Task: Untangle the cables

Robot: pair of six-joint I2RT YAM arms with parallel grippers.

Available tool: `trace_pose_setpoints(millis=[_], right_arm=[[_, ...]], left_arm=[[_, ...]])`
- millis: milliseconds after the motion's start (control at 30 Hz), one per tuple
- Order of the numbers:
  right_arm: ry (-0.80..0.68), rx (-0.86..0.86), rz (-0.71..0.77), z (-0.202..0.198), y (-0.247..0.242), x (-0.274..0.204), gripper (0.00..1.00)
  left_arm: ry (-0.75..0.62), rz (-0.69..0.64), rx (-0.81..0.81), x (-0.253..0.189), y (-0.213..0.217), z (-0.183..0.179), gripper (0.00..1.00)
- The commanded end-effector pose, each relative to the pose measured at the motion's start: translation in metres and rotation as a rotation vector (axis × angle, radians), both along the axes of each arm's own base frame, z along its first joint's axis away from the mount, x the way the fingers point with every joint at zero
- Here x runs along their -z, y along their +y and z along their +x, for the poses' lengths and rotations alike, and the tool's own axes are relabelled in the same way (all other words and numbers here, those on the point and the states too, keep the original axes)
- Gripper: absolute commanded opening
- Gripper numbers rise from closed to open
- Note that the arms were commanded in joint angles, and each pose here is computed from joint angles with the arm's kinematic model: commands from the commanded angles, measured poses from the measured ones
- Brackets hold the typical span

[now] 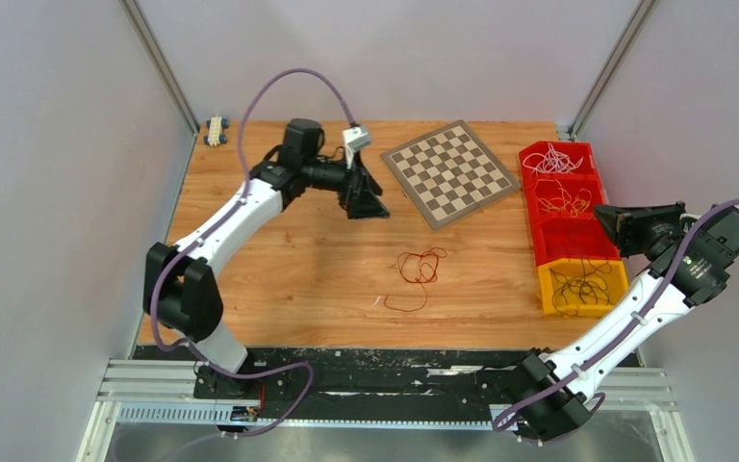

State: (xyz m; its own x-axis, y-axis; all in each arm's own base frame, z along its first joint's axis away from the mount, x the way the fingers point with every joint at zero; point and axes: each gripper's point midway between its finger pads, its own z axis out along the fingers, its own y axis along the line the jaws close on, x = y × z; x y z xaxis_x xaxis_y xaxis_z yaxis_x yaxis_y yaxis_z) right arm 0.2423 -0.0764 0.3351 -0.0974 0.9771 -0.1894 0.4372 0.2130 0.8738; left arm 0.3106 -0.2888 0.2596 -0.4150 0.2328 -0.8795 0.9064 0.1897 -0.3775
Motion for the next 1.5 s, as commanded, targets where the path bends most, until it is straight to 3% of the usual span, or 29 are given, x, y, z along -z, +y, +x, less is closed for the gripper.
trace_pose_setpoints(millis=[0, 33, 167, 300, 467, 633, 967, 1067, 1333, 1467], right_arm=[[-0.056, 0.001, -0.012, -0.001, 0.005, -0.018, 0.00], [-0.057, 0.000, -0.009, 0.000, 0.005, -0.018, 0.00], [-0.064, -0.035, 0.014, 0.001, 0.009, -0.016, 0.00], [-0.039, -0.073, 0.057, 0.001, 0.013, 0.004, 0.00], [-0.048, -0.085, 0.037, 0.000, 0.016, 0.000, 0.00], [-0.047, -0.090, 0.038, -0.002, 0.019, 0.003, 0.00], [-0.043, -0.109, 0.041, -0.013, 0.036, 0.008, 0.00], [-0.042, -0.108, 0.040, -0.015, 0.039, 0.008, 0.00], [-0.049, -0.136, 0.048, -0.016, 0.046, 0.001, 0.00], [-0.041, -0.150, 0.056, -0.020, 0.053, -0.002, 0.00]], left_arm=[[-0.043, -0.110, 0.123, -0.020, -0.086, -0.012, 0.99], [-0.081, -0.141, 0.169, -0.029, -0.111, -0.022, 0.99], [0.000, -0.215, 0.298, -0.015, -0.189, -0.042, 0.92], [0.243, -0.217, 0.419, 0.027, -0.243, -0.070, 0.87], [0.410, -0.266, 0.509, 0.050, -0.290, -0.114, 0.90], [0.517, -0.262, 0.417, 0.079, -0.330, -0.122, 0.96], [0.590, -0.252, 0.463, 0.101, -0.361, -0.164, 0.94], [0.594, -0.271, 0.471, 0.099, -0.364, -0.168, 0.90], [0.631, -0.242, 0.369, 0.105, -0.374, -0.160, 0.63], [0.655, -0.212, 0.275, 0.111, -0.377, -0.147, 0.67]])
